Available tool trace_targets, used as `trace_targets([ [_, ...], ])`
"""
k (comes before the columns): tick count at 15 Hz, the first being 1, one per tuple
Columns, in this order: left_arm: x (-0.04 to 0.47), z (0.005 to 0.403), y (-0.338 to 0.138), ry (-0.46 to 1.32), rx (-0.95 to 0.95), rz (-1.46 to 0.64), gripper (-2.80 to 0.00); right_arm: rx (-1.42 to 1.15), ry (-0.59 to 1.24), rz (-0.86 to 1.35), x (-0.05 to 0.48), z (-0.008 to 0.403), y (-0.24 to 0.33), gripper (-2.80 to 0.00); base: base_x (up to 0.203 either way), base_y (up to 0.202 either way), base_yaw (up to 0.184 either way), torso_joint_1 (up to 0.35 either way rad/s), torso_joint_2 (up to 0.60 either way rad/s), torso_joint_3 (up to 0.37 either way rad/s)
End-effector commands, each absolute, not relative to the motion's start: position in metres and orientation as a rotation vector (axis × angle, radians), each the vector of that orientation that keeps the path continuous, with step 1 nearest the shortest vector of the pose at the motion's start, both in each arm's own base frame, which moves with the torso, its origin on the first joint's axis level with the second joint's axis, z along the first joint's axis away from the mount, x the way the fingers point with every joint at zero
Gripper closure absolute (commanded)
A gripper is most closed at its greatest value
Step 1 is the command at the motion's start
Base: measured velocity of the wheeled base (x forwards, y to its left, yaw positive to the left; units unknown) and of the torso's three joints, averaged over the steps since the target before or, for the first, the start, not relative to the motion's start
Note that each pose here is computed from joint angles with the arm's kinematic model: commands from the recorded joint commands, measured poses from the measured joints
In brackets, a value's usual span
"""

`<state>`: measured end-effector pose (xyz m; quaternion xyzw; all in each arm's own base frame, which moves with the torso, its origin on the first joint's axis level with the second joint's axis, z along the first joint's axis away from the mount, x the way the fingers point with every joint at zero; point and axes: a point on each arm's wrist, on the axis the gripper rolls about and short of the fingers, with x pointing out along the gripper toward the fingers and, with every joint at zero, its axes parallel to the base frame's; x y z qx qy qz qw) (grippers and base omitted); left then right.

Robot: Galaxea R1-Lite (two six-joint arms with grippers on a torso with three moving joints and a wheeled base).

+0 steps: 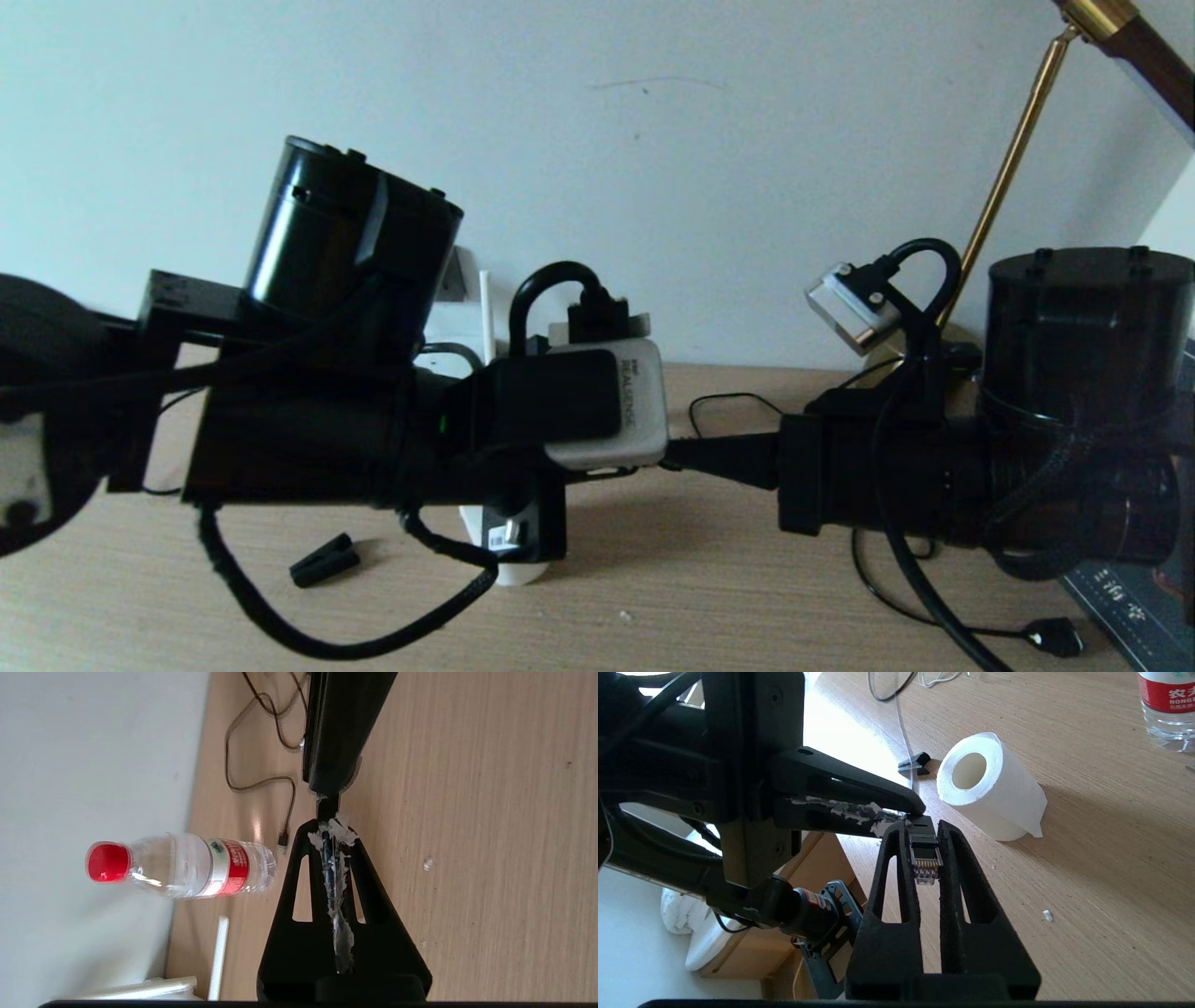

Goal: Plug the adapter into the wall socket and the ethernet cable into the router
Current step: Hand it to the other hand

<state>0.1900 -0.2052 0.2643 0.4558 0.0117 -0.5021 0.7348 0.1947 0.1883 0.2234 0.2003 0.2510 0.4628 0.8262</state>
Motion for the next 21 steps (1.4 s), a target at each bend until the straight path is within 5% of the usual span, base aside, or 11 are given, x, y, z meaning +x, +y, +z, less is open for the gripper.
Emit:
trace_targets([
  [1,0.19,0.264,-0.206,0.024,1.008,-1.105,0.0,0.428,0.536,0.983,0.195,0.223,0.188,0.0,0.0,0.0,0.0,0.0,0.0,0.0],
  [7,0.19,0.258,-0.206,0.0,0.996,-1.094,0.0,0.429,0.538,0.982,0.194,0.223,0.188,0.0,0.0,0.0,0.0,0.0,0.0,0.0],
  [8,0.19,0.258,-0.206,-0.004,0.995,-1.092,-1.26,0.428,0.541,0.981,0.194,0.222,0.188,0.0,0.0,0.0,0.0,0.0,0.0,0.0],
  [9,0.189,0.258,-0.205,-0.003,0.995,-1.094,-2.8,0.427,0.544,0.98,0.193,0.221,0.187,0.0,0.0,0.0,0.0,0.0,0.0,0.0],
  [16,0.153,0.258,-0.16,-0.006,0.993,-1.04,-2.8,0.61,0.578,0.936,0.193,0.237,0.179,0.0,0.0,0.0,0.0,0.0,0.0,0.0],
  [21,0.179,0.263,-0.167,-0.205,0.915,-0.894,-2.8,0.859,0.726,0.795,0.209,0.272,0.17,0.0,0.0,0.0,0.0,0.0,0.0,0.0],
])
